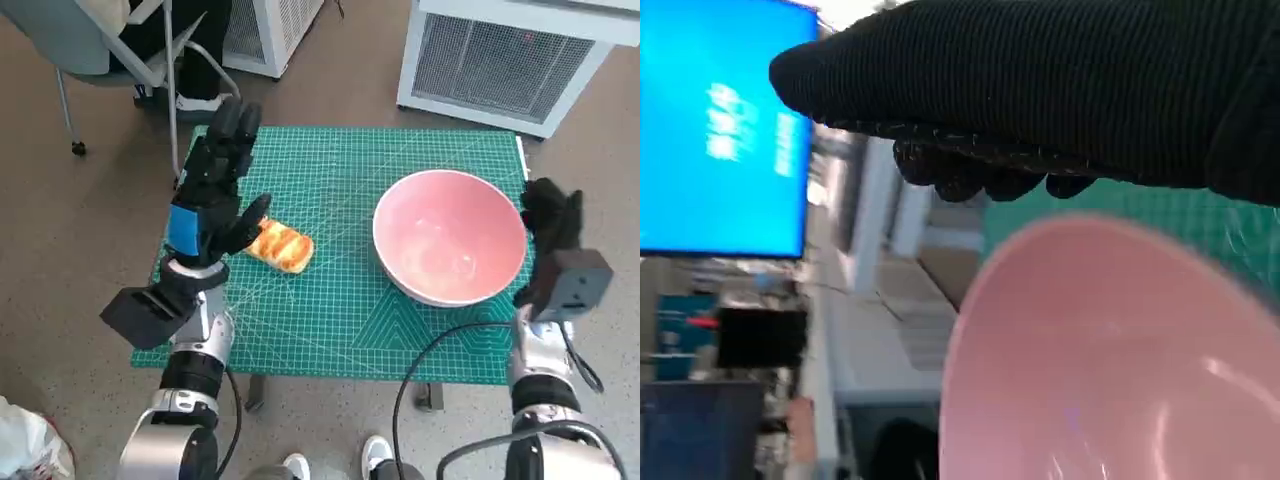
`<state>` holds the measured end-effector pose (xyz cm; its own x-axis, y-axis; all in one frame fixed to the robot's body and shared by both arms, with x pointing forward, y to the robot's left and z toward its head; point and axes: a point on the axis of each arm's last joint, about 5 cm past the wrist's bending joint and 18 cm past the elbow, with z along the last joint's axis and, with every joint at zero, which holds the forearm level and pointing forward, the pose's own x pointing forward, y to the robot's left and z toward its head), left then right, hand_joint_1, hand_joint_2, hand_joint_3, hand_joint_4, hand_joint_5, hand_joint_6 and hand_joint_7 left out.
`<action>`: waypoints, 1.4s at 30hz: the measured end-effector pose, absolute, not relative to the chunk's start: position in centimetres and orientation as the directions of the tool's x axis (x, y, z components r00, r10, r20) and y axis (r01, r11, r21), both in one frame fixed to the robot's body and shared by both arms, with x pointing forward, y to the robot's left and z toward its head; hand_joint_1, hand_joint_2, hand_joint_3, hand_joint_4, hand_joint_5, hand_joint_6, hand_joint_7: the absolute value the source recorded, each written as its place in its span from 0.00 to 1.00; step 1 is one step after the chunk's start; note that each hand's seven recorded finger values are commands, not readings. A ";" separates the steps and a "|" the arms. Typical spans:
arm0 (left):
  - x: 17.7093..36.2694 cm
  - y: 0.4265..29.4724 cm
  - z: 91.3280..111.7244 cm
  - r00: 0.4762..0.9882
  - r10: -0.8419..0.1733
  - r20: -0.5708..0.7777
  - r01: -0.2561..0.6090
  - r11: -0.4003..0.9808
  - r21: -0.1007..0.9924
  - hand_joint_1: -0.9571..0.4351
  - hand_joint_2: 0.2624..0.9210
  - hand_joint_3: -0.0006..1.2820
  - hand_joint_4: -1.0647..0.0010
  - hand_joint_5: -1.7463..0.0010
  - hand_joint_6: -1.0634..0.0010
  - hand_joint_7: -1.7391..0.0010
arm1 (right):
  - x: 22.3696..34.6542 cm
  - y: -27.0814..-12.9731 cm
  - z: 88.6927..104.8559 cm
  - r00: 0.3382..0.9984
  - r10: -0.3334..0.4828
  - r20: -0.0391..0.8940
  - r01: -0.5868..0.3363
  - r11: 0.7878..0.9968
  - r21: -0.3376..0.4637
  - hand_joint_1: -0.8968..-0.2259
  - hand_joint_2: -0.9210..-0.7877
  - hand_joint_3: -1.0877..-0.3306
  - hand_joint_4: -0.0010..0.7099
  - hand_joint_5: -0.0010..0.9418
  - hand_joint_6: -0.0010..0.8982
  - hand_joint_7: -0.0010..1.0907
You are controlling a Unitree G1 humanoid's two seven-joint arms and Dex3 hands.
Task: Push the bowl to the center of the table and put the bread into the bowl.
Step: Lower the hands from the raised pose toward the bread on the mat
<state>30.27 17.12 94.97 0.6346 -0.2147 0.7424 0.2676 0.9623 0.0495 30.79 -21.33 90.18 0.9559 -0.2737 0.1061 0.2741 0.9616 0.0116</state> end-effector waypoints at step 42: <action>28.6 20.5 94.5 0.647 -0.199 0.736 0.142 0.980 0.141 0.32 1.00 0.23 0.72 1.00 0.64 0.99 | 33.8 -15.6 93.1 0.994 -0.100 0.032 0.095 0.986 0.140 0.70 0.00 0.20 0.32 0.00 0.13 0.27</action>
